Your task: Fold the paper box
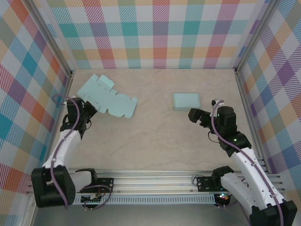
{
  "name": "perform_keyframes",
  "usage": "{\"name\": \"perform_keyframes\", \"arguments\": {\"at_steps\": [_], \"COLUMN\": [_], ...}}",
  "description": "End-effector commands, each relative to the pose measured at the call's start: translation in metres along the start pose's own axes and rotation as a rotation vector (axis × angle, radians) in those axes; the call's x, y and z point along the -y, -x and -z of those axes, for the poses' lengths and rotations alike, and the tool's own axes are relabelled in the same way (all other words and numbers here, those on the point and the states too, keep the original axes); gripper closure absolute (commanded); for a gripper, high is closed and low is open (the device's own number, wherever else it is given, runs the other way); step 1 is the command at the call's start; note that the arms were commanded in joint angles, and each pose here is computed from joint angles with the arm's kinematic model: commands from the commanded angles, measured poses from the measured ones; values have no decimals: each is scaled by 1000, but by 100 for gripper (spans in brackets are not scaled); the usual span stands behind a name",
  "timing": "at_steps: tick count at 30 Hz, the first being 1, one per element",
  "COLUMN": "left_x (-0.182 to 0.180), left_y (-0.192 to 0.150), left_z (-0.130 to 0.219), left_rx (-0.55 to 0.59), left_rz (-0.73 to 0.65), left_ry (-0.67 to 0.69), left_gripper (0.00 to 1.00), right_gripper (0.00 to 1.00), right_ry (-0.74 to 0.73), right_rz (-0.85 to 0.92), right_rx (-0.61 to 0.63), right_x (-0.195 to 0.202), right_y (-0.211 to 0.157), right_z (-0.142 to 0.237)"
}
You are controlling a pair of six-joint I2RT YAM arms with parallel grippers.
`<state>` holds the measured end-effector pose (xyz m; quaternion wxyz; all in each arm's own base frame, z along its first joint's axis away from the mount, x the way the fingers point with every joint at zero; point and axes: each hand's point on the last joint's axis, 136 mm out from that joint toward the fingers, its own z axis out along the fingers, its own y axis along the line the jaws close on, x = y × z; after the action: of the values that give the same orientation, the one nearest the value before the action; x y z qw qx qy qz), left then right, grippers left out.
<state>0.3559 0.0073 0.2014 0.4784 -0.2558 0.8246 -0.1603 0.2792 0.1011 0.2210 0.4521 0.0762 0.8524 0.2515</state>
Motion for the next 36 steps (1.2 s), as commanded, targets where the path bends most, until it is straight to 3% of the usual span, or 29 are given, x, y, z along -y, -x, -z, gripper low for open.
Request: {"name": "perform_keyframes", "arguments": {"at_steps": [1, 8, 15, 24, 36], "left_x": [58, 149, 197, 221, 223], "left_y": [-8, -40, -66, -65, -75], "left_z": [30, 88, 131, 150, 181], "left_rx": [-22, -31, -35, 66, 189], "left_rz": [-335, -641, -825, -947, -1078], "left_ry": [-199, -583, -858, -998, -1153], "left_gripper": [100, 100, 100, 100, 100], "right_gripper": [0, 0, 0, 2, 1], "right_ry": [49, 109, 168, 374, 402], "right_rz": [-10, -7, 95, 344, 476], "right_rx": [40, 23, 28, 99, 184], "right_x": [-14, -31, -46, -80, -62], "right_y": [18, 28, 36, 36, 41], "right_z": [-1, -4, -1, 11, 0]}}
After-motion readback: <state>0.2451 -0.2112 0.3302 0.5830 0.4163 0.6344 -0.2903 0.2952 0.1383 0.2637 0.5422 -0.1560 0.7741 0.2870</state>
